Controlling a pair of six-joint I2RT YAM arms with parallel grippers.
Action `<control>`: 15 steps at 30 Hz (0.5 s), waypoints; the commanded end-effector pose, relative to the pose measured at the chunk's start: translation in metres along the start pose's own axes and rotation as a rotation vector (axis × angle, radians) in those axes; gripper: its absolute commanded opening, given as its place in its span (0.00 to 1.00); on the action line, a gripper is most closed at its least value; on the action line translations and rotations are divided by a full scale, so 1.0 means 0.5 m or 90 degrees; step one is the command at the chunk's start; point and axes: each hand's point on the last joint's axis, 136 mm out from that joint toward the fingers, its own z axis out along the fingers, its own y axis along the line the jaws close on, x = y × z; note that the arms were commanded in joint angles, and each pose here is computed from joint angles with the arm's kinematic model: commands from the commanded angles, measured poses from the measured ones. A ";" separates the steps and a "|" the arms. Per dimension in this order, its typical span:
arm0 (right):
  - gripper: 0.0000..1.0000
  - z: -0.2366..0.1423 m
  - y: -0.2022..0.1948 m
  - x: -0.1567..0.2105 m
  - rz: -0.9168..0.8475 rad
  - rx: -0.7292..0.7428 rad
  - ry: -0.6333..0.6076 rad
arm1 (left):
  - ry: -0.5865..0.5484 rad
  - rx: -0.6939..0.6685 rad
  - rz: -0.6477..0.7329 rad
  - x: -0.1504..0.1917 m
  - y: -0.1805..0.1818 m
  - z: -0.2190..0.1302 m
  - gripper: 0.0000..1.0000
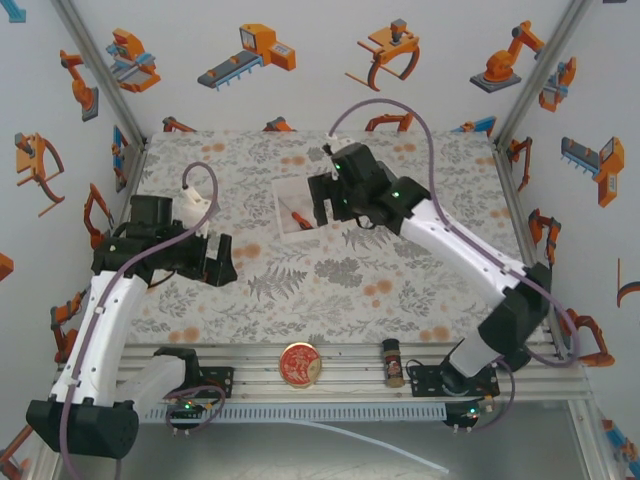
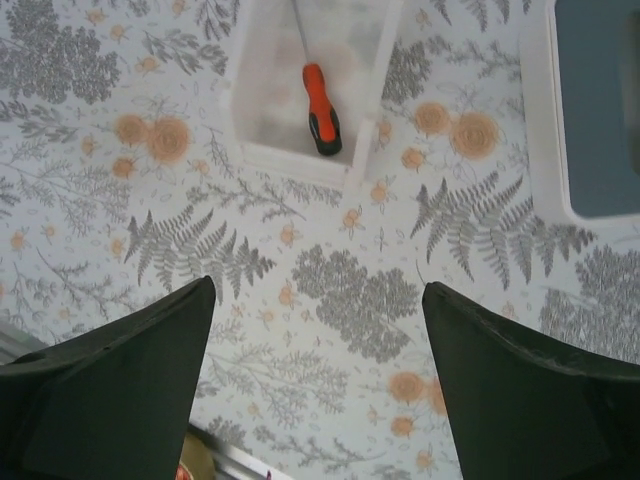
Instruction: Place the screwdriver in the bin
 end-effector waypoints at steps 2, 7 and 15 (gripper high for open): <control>0.93 -0.045 -0.060 0.076 0.038 0.051 -0.010 | -0.002 -0.032 0.003 -0.030 0.021 0.016 0.97; 0.94 -0.096 -0.134 0.155 0.053 0.125 -0.028 | -0.012 -0.082 -0.041 -0.069 0.058 0.045 0.97; 1.00 -0.169 -0.256 0.206 0.017 0.275 -0.162 | -0.037 -0.179 -0.073 -0.100 0.132 0.103 0.97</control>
